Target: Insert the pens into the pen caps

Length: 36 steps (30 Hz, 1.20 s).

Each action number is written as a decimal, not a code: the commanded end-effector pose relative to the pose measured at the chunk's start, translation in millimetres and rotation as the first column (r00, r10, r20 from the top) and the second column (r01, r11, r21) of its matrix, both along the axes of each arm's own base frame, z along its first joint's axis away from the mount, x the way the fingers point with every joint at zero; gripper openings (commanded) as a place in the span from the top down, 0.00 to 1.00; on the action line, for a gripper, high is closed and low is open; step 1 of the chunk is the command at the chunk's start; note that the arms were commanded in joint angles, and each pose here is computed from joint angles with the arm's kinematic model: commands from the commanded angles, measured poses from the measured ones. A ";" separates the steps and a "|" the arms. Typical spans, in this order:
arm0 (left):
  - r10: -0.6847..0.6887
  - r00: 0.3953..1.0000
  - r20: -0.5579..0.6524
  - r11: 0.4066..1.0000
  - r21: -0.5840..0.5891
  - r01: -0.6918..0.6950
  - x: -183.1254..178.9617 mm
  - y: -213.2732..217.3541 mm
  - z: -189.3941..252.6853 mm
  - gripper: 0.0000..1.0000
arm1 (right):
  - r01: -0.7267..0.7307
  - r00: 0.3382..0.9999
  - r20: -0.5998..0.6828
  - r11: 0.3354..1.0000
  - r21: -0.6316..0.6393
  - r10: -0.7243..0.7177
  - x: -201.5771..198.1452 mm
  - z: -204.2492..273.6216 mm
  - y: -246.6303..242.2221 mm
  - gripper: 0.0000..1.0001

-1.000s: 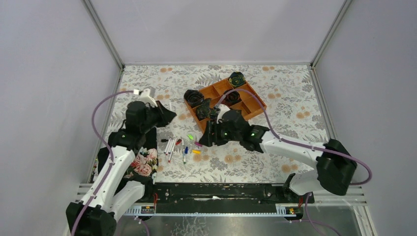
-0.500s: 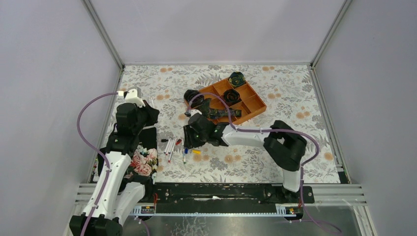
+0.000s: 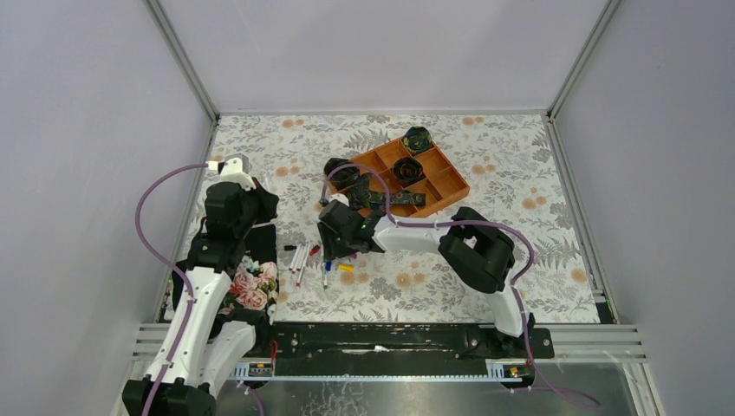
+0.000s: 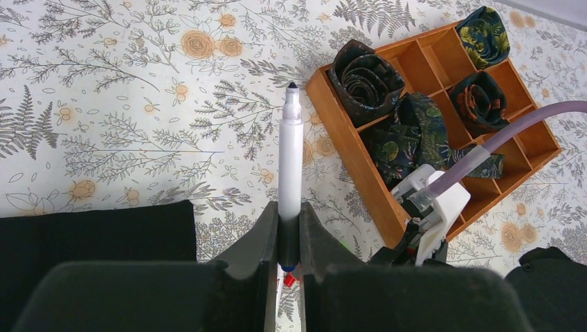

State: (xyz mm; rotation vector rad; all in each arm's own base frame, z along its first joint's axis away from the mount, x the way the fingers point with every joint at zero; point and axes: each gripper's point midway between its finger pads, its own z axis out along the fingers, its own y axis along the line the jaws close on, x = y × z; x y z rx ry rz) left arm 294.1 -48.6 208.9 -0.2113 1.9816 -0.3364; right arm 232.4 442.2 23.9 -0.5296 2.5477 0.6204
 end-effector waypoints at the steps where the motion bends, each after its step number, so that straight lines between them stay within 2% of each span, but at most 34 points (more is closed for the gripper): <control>1: 0.017 0.999 0.029 1.000 0.024 -0.018 1.6 5.9 7.5 1.00 | 0.014 0.998 0.059 0.999 -0.031 -0.012 12.8 5.6 3.9 0.50; 4: 0.017 0.999 0.028 1.000 0.026 -0.018 1.6 6.1 7.3 1.00 | 0.019 0.997 0.073 0.998 -0.060 -0.015 17.1 1.6 2.1 0.47; 8: 0.019 0.999 0.028 0.999 0.028 -0.020 1.6 6.7 6.8 1.00 | 0.033 0.995 0.099 0.994 -0.105 -0.022 24.5 -4.4 -1.5 0.37; 11: 0.023 0.999 0.028 0.999 0.029 -0.023 1.5 7.4 6.8 1.00 | 0.030 0.994 0.111 0.991 -0.132 -0.016 29.4 -9.4 -1.3 0.36; 23: 0.019 0.999 0.028 0.999 0.026 -0.020 1.2 6.6 6.6 1.00 | 0.013 0.987 0.159 0.975 -0.222 0.023 48.6 -19.8 5.5 0.37; 30: 0.020 0.999 0.032 0.999 0.025 -0.020 0.6 6.5 7.6 1.00 | 0.084 0.980 0.199 0.935 -0.346 -0.014 64.2 -24.9 -12.1 0.42; 36: 0.016 0.999 0.034 1.000 0.025 -0.017 0.4 6.0 8.2 1.00 | 0.072 0.985 0.175 0.941 -0.331 -0.014 64.5 -29.2 -5.1 0.43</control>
